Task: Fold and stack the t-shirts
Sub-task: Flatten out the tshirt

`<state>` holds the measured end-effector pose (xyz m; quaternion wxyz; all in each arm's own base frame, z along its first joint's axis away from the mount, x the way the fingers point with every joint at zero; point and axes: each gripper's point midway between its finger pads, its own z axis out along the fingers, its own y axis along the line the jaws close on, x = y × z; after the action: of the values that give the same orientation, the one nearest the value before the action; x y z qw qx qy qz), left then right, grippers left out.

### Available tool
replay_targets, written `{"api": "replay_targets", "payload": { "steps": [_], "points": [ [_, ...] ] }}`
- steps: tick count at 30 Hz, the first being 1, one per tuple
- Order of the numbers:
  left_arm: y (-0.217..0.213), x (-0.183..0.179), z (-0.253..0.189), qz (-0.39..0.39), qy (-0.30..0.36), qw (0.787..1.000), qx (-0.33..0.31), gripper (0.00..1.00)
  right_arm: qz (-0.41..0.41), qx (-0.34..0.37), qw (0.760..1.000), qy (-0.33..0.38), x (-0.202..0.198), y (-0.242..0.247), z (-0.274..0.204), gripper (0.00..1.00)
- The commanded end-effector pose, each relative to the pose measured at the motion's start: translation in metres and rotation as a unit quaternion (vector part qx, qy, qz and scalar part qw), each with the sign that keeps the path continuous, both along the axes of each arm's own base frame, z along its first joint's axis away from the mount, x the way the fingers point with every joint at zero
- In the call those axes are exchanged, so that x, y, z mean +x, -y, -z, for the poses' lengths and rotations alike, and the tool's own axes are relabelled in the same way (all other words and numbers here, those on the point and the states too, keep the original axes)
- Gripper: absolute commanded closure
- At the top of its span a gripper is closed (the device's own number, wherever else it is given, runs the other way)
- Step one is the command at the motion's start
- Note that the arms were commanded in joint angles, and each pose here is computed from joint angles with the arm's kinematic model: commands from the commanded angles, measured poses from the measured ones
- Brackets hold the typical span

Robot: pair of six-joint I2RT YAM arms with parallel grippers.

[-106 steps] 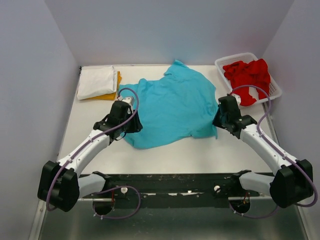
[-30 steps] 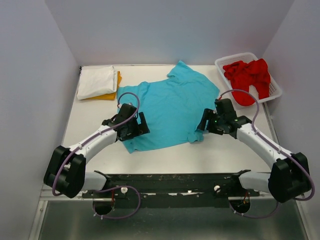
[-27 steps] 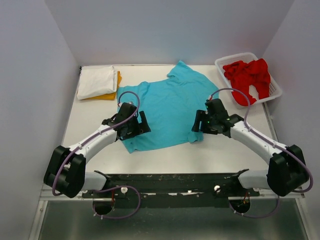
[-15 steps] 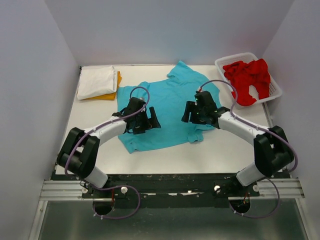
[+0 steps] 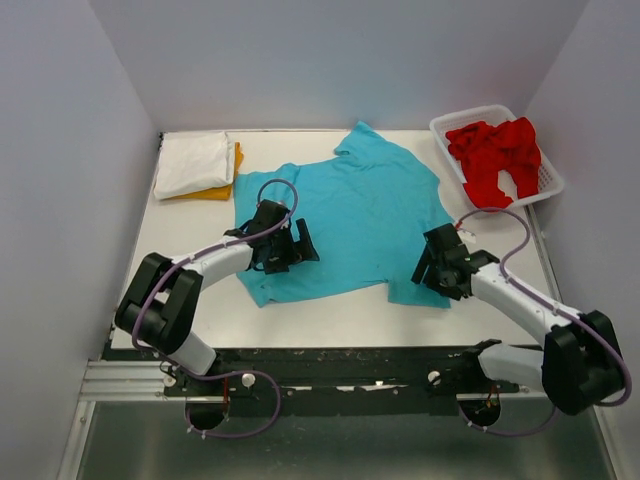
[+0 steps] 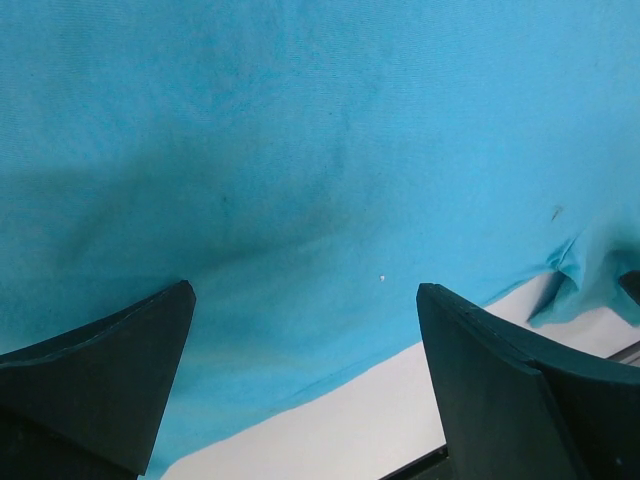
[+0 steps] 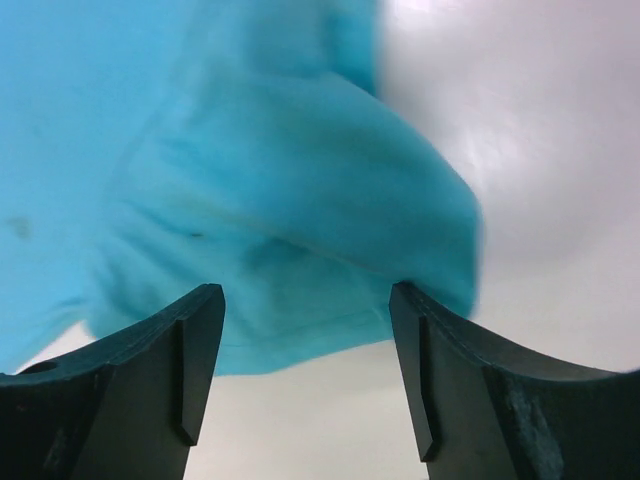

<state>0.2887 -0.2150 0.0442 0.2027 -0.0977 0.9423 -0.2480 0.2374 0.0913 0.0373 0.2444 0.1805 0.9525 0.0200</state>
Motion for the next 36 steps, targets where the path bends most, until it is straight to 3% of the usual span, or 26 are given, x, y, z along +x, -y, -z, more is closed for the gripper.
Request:
{"api": "replay_targets", "payload": {
  "steps": [1,5,9,11,14,16,21,27,28,31,35,36],
  "points": [
    [-0.023,-0.031,0.026,-0.01,-0.055,0.997,0.044,0.01,0.102,-0.037,0.994,-0.013,-0.037,0.043,-0.001,0.24],
    [-0.024,-0.031,0.015,-0.006,-0.04,0.998,0.041,0.01,0.097,-0.01,0.995,0.026,-0.021,0.034,-0.028,0.22],
    [-0.022,-0.033,-0.001,0.003,-0.02,0.999,0.025,0.01,-0.014,0.031,0.997,0.074,0.011,0.001,-0.056,0.18],
    [-0.025,-0.034,-0.008,-0.003,-0.011,1.0,0.026,0.01,-0.084,0.075,0.988,0.105,0.025,-0.026,-0.067,0.15],
    [-0.035,-0.037,-0.021,-0.021,0.008,0.999,0.034,0.01,-0.159,0.155,0.966,0.135,0.037,-0.067,-0.079,0.0],
    [-0.049,-0.041,-0.026,-0.046,0.015,0.997,0.053,0.01,-0.182,0.174,0.957,0.145,0.044,-0.083,-0.082,0.0],
    [-0.103,-0.067,-0.016,-0.144,-0.002,0.984,0.107,0.01,-0.189,0.169,0.959,0.129,0.051,-0.094,-0.06,0.0],
    [-0.127,-0.084,0.014,-0.203,-0.045,0.976,0.072,0.02,-0.131,0.097,0.981,0.102,0.045,-0.06,-0.027,0.0],
    [-0.126,-0.085,0.016,-0.202,-0.049,0.976,0.069,0.07,-0.122,0.089,0.984,0.099,0.044,-0.056,-0.024,0.0],
    [-0.121,-0.083,0.022,-0.2,-0.06,0.976,0.062,0.35,-0.117,0.084,0.985,0.091,0.04,-0.052,-0.018,0.0],
    [-0.12,-0.074,0.024,-0.203,-0.065,0.975,0.068,0.96,-0.109,0.079,0.987,0.089,0.039,-0.049,-0.016,0.0],
    [-0.119,-0.072,0.021,-0.202,-0.073,0.974,0.071,1.0,-0.108,0.079,0.987,0.087,0.039,-0.049,-0.015,0.0]
  ]
}}
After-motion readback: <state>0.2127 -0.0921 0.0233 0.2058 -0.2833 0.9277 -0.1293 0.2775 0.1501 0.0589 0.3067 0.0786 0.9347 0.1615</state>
